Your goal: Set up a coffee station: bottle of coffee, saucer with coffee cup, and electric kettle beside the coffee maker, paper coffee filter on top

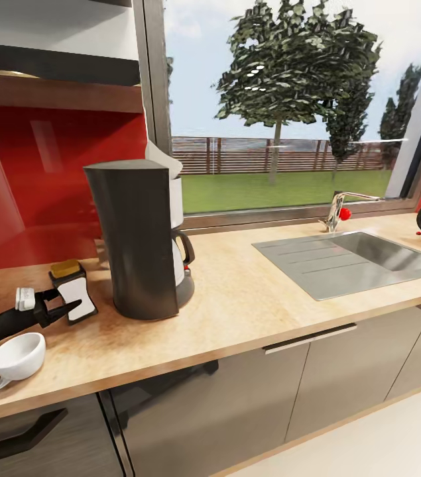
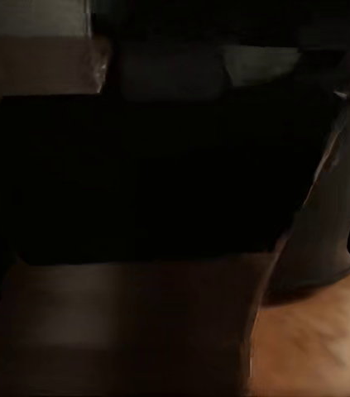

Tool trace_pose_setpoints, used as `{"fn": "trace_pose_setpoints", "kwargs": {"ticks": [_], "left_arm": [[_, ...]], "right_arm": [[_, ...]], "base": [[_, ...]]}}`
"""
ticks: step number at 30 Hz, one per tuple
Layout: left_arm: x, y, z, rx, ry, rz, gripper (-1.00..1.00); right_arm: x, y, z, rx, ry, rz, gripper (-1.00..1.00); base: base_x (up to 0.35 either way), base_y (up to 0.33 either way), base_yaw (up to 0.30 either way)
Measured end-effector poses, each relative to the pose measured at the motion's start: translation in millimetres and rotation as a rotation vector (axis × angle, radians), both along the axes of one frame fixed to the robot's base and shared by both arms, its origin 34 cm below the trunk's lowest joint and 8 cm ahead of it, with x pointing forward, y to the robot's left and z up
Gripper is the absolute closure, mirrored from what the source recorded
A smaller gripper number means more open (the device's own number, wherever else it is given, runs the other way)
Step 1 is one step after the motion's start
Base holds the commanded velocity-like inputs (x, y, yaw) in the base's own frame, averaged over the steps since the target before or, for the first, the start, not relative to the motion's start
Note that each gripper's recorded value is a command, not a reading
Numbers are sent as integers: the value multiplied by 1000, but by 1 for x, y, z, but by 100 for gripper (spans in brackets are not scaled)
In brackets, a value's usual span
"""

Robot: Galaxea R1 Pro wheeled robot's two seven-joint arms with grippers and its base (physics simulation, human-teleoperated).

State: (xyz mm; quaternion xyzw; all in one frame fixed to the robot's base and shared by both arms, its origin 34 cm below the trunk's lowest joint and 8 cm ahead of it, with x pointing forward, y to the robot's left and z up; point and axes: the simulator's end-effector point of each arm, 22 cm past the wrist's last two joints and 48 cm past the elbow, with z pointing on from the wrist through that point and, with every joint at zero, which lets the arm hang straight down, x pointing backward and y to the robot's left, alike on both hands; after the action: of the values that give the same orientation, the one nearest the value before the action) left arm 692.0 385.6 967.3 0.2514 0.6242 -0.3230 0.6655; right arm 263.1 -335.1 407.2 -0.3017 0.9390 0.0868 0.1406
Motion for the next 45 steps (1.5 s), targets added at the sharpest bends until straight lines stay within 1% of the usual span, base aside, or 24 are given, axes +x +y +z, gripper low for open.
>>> {"fn": "trace_pose_setpoints", "kwargs": {"ticks": [30, 45], "left_arm": [[0, 0, 2, -1, -5, 1, -100], [0, 1, 2, 0, -6, 2, -100]], "right_arm": [[0, 0, 0, 0, 0, 0, -100], [0, 0, 0, 0, 0, 0, -100]], "base": [[0, 0, 0], [0, 41, 0]]}}
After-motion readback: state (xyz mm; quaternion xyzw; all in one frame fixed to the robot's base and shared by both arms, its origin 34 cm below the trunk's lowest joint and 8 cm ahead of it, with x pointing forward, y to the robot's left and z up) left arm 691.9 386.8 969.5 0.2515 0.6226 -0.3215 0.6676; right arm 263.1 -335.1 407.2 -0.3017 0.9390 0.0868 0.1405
